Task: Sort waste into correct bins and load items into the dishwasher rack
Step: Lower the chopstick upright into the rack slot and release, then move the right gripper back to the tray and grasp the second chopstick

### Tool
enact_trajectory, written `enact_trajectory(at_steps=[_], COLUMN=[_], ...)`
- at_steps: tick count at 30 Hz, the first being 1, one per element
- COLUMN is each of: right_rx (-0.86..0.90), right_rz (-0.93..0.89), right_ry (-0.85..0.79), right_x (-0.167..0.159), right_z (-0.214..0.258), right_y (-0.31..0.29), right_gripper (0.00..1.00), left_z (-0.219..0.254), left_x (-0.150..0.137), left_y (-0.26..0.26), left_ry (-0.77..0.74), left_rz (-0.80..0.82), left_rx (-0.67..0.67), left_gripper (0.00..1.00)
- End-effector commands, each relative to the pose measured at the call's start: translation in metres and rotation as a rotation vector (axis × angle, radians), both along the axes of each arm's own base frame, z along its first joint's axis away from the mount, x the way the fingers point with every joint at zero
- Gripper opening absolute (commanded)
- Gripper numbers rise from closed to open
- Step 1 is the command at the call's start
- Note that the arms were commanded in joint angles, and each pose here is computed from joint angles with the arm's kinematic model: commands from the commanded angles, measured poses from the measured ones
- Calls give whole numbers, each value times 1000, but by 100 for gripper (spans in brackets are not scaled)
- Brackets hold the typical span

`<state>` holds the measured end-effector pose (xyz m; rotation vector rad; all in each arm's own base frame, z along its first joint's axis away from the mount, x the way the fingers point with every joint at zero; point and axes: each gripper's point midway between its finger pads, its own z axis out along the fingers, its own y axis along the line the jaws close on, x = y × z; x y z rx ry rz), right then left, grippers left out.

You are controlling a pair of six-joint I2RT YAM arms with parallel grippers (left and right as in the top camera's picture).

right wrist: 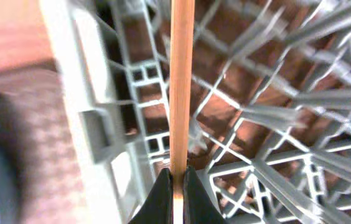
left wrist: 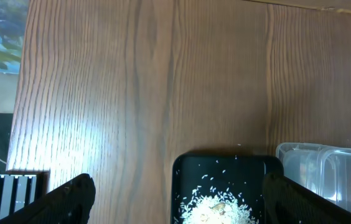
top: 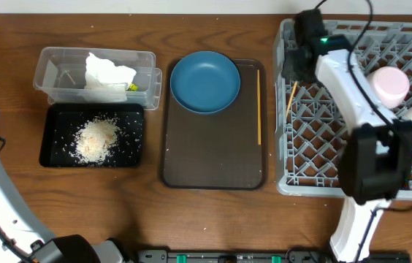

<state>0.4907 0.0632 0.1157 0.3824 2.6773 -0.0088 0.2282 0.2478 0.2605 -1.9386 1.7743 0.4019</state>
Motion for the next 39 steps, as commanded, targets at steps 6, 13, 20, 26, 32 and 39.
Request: enact_trajectory(at_steps=[6, 13, 20, 26, 32, 39], right_rx=[-28, -48, -14, -2, 1, 50], right_rz=[128, 261, 296, 289, 282, 255], right_ry=[-117, -88, -59, -55, -45, -42], right_x=[-3, -9, -16, -17, -19, -20], right_z=[59, 57, 51, 51, 50, 50], right_y=[2, 9, 16, 17, 17, 23], right_gripper=[1, 1, 1, 17, 32, 34], left_z=[-1, -1, -1, -1, -1, -1], left_x=[-1, -1, -1, -1, -1, -1], left_y=[3, 3, 3, 3, 3, 3], left_ry=[5, 5, 5, 5, 5, 5], left_rz=[16, 16, 16, 16, 16, 16], left_rx=[2, 2, 2, 2, 2, 2], left_gripper=[89, 89, 89, 89, 89, 89])
